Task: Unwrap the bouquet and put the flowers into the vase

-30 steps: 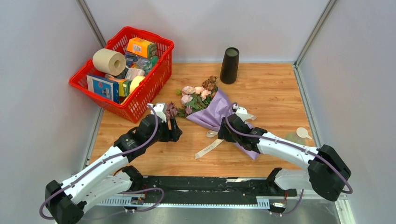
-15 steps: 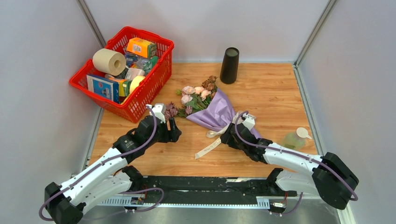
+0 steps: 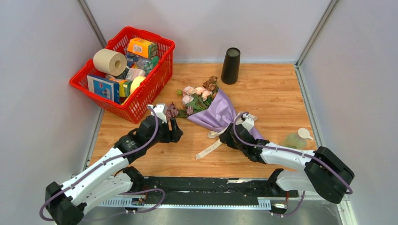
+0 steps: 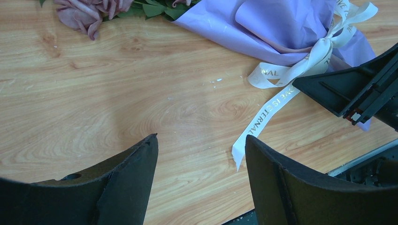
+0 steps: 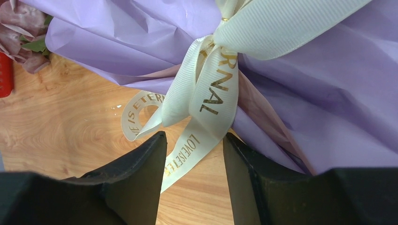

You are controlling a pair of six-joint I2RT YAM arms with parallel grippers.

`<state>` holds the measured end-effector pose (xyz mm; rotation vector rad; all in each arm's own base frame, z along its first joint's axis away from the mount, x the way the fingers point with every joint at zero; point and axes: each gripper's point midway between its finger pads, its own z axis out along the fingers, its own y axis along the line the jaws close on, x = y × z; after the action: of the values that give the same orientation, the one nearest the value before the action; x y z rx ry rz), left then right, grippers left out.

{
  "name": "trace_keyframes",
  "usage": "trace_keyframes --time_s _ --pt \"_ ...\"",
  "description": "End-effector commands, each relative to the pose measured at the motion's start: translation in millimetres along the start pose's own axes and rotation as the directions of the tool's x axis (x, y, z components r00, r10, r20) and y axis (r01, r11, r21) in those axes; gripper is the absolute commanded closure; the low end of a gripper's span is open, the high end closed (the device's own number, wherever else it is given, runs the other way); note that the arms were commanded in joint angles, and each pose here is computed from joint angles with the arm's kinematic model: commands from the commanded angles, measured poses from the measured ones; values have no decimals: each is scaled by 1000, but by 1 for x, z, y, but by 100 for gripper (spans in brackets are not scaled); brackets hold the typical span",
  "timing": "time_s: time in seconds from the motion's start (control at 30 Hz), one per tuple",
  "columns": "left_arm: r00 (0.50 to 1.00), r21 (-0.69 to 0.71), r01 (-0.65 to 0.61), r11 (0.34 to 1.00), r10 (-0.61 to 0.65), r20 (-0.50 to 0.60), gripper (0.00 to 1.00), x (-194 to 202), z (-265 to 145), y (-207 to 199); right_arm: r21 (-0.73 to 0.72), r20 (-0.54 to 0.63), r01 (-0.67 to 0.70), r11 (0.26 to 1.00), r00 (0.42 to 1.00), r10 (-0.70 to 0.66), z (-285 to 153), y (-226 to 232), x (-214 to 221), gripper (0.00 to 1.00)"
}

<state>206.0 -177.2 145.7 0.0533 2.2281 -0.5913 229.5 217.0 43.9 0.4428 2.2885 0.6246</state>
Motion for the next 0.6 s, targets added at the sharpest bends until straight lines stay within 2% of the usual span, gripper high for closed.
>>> trace_keyframes --time_s 0.0,0.33,0.4,0.43,0.57 --pt "1000 44 8 999 -9 15 24 -6 6 -12 -31 66 -61 998 996 63 4 11 -13 48" --pt "1000 93 27 995 -27 4 25 -10 24 -29 -30 62 -60 998 996 62 14 8 -6 51" --pt "1000 100 30 995 -30 1 26 -10 27 -31 -25 60 -62 998 996 63 17 7 -4 54" --pt "999 103 32 994 -32 5 26 -12 29 -32 -28 60 -60 998 996 61 17 8 -5 58" --pt "999 104 32 994 -33 7 26 -12 38 -34 -56 64 -14 998 998 17 14 16 -8 88"
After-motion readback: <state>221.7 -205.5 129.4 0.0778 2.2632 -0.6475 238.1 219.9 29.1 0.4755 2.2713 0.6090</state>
